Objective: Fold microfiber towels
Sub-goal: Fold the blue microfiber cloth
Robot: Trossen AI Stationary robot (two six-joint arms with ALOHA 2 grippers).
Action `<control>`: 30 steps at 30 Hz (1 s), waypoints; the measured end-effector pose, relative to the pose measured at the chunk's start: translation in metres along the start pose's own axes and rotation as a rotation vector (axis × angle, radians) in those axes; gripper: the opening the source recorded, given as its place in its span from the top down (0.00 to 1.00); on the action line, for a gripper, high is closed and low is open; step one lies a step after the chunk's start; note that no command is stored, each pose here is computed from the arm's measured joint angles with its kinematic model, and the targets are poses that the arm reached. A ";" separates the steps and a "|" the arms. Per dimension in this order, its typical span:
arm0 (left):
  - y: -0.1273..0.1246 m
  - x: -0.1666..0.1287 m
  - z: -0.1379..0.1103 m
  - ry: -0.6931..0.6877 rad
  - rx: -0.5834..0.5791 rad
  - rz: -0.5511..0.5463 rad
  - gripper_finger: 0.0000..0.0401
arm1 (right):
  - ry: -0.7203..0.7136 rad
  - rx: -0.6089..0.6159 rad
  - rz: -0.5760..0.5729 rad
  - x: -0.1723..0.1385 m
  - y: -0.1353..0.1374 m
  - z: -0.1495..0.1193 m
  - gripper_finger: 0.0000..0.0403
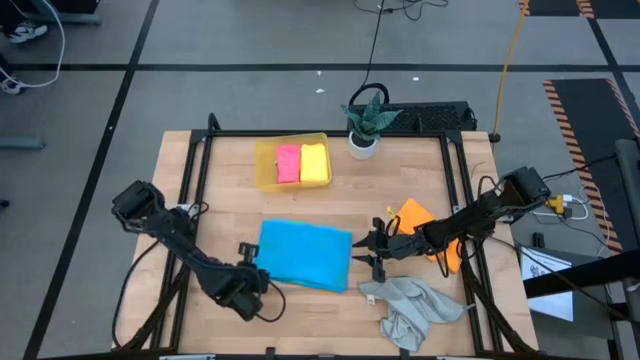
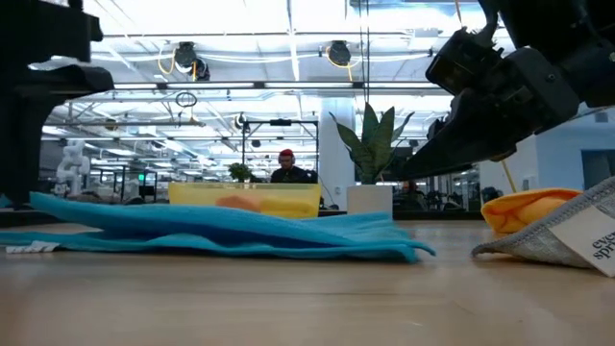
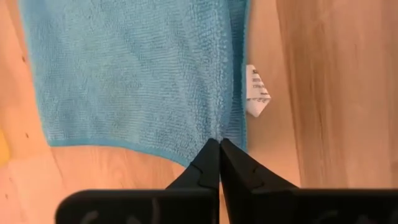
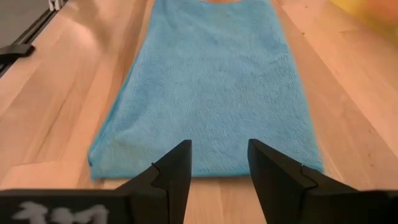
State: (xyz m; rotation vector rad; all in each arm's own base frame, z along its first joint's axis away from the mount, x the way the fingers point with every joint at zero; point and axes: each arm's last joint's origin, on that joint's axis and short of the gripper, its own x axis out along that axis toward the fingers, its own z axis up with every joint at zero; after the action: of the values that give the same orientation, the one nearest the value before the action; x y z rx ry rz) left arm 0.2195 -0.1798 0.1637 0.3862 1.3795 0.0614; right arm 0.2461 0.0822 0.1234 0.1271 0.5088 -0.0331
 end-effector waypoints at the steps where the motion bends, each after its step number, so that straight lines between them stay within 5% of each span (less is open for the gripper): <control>1: 0.000 0.001 -0.001 0.004 -0.003 0.005 0.99 | 0.000 -0.001 0.002 0.000 0.001 0.000 0.63; 30: -0.011 -0.029 -0.019 -0.114 0.002 0.254 1.00 | 0.017 -0.025 0.018 -0.002 0.006 -0.003 0.63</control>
State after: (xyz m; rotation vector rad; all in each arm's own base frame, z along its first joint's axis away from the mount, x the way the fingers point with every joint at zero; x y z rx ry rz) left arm 0.1932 -0.1934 0.1848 0.5568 1.2122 0.2428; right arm 0.2432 0.0883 0.1221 0.1074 0.5250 -0.0077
